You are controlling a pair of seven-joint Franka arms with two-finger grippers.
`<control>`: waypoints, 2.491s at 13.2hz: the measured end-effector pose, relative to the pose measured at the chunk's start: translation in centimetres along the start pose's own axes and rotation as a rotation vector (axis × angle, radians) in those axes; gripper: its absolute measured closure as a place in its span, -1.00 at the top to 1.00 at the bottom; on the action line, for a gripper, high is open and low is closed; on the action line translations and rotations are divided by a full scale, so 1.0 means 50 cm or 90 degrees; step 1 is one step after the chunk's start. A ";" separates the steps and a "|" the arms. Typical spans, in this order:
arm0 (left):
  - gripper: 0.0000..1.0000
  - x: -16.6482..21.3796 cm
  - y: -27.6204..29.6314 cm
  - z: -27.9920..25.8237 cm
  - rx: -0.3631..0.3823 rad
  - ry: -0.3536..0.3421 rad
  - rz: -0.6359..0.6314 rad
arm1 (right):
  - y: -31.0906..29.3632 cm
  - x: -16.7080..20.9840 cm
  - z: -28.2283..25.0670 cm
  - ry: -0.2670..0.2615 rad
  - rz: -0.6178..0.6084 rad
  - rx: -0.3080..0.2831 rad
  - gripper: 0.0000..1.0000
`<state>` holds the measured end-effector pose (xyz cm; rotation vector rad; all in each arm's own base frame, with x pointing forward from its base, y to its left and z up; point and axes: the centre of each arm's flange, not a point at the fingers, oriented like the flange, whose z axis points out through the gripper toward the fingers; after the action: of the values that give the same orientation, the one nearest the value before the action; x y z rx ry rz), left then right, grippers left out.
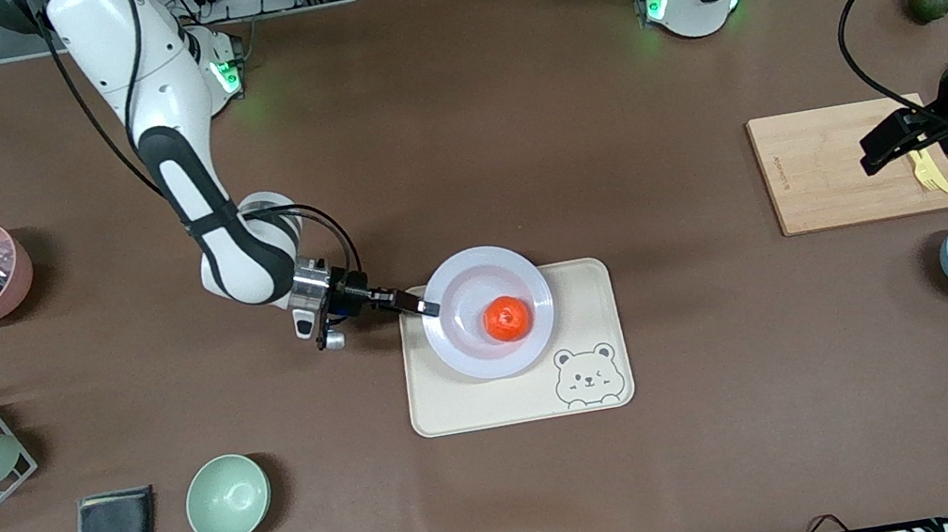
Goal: Place orange and plate with both arms
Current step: 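Slide the plate with the right gripper onto the bear placemat, then open the right gripper and draw it back from the plate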
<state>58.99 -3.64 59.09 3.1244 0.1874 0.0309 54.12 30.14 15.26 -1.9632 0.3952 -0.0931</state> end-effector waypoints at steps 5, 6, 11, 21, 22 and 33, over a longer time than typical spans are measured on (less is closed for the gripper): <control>1.00 0.001 0.000 0.004 0.000 0.000 0.000 | -0.012 0.001 0.024 0.004 -0.013 -0.007 -0.90; 1.00 0.001 0.000 0.004 0.000 0.000 0.000 | -0.006 0.002 0.025 0.004 -0.012 -0.010 -0.90; 1.00 0.002 0.000 0.007 0.000 -0.001 0.000 | -0.001 0.032 0.056 0.013 -0.020 -0.009 -0.90; 1.00 0.005 0.000 0.013 0.000 -0.002 0.000 | -0.052 0.074 0.034 -0.056 0.051 -0.137 1.00; 1.00 0.005 0.000 0.014 0.000 -0.003 0.000 | -0.073 0.081 0.024 -0.061 0.058 -0.163 1.00; 1.00 -0.008 0.020 -0.010 -0.002 0.008 0.011 | -0.201 0.258 -0.350 -0.128 0.018 -0.330 1.00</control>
<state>58.70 -4.67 59.58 3.1241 0.1595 0.0501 64.32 14.42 30.13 -2.4477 0.3363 0.2469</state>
